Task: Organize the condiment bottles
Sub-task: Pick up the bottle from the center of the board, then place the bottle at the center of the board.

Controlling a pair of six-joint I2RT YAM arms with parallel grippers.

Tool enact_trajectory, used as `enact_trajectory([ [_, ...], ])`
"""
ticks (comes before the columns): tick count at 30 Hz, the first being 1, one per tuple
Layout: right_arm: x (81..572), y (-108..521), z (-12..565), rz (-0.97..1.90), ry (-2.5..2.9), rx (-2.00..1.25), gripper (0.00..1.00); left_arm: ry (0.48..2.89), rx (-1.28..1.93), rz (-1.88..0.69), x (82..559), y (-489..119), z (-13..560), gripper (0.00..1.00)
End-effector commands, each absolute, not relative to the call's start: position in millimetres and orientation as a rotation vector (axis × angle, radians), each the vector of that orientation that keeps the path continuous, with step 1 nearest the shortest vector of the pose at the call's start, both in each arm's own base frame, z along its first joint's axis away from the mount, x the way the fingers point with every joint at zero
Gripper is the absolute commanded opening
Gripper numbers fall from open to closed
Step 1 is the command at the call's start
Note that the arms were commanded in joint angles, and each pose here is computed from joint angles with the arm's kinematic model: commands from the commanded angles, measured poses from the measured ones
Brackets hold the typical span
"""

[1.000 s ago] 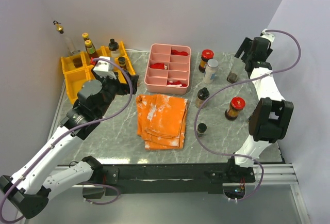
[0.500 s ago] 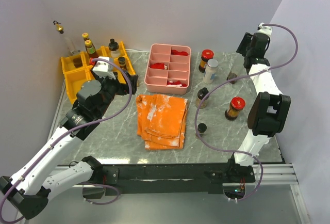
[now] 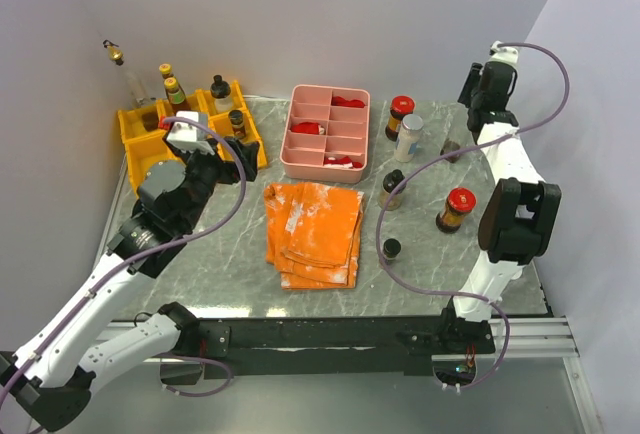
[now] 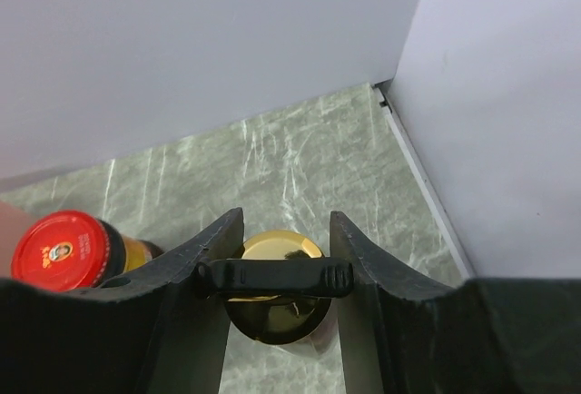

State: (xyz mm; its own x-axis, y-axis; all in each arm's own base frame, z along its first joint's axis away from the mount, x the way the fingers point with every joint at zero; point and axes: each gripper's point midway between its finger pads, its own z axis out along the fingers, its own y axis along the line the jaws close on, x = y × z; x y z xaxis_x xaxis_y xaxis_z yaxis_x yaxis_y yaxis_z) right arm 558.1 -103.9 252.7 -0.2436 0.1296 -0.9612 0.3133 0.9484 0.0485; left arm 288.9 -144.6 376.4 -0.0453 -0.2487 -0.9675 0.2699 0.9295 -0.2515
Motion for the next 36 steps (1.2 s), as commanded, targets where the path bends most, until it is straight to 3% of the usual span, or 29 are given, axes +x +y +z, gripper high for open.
enact_trajectory([
  [1,553.2,-89.9,335.1,-0.218,1.671,0.283,0.00,1.498,-0.016,-0.399,285.3,-133.2,393.0,0.96],
  [11,523.2,-45.4,420.6,-0.193,1.565,0.207,0.00,1.430,-0.095,-0.369,274.8,-110.2,404.5,0.97],
  [21,465.5,45.6,486.2,0.013,1.498,0.061,0.00,1.389,-0.156,-0.337,268.5,-92.8,411.1,0.96],
  [27,437.5,111.4,490.4,0.202,1.496,-0.009,0.00,1.367,-0.191,-0.312,265.4,-82.7,412.9,0.96],
  [36,434.3,138.4,468.0,0.266,1.529,-0.061,0.00,1.369,-0.204,-0.280,267.4,-78.2,410.1,0.96],
])
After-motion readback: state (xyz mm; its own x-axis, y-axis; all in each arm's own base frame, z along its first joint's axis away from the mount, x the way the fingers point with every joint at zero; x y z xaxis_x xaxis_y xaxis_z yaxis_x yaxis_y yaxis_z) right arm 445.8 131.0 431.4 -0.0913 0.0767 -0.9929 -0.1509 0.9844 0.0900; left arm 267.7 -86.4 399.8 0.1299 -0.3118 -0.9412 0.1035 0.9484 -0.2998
